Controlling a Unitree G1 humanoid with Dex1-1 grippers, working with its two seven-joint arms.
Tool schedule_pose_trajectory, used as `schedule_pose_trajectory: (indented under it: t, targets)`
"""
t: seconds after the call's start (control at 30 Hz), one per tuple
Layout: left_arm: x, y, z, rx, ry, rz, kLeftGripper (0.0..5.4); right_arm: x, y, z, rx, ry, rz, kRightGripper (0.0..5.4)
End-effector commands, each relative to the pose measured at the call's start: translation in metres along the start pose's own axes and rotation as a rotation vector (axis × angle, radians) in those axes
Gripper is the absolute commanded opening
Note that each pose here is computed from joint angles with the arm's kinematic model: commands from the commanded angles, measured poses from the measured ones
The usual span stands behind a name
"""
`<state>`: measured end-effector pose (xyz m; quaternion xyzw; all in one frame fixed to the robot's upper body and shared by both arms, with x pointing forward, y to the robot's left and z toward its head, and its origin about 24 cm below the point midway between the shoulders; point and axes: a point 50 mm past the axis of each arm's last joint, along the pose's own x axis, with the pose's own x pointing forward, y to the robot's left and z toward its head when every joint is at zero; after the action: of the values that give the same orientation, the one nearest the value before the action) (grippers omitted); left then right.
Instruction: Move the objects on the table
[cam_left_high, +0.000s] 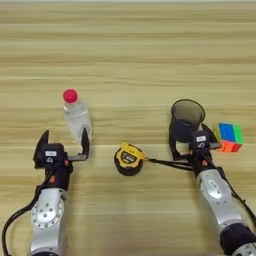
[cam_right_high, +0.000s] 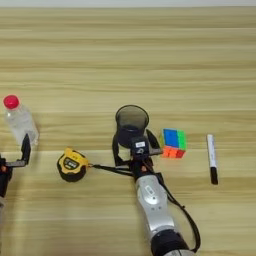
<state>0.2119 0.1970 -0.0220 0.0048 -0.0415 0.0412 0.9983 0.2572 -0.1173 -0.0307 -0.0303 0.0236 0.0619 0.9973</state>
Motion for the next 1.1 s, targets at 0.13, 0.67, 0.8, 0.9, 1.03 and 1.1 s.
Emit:
schedule_pose_trajectory:
  t: [0.13, 0.67, 0.8, 0.9, 1.03, 1.1]
  targets:
    - [0.001, -0.001, 0.000, 0.008, 0.000, -0.005, 5.40, 0.008, -0.007, 0.001, 0.004, 0.006, -0.022, 5.37]
    - [0.001, -0.001, 0.000, 0.008, 0.001, -0.005, 5.40, 0.018, -0.008, 0.007, 0.001, -0.013, -0.017, 5.37]
    - [0.001, -0.001, 0.000, 0.008, 0.001, -0.005, 5.40, 0.021, -0.008, 0.008, 0.002, -0.013, -0.016, 5.37]
    - [0.001, -0.001, 0.000, 0.008, 0.001, -0.005, 5.40, 0.023, -0.009, 0.008, 0.004, -0.011, -0.017, 5.37]
    - [0.001, -0.001, 0.000, 0.008, 0.002, -0.006, 5.40, 0.025, -0.010, 0.008, 0.007, -0.009, -0.017, 5.37]
    - [0.001, -0.001, 0.000, 0.008, 0.002, -0.006, 5.40, 0.026, -0.010, 0.008, 0.009, -0.007, -0.016, 5.37]
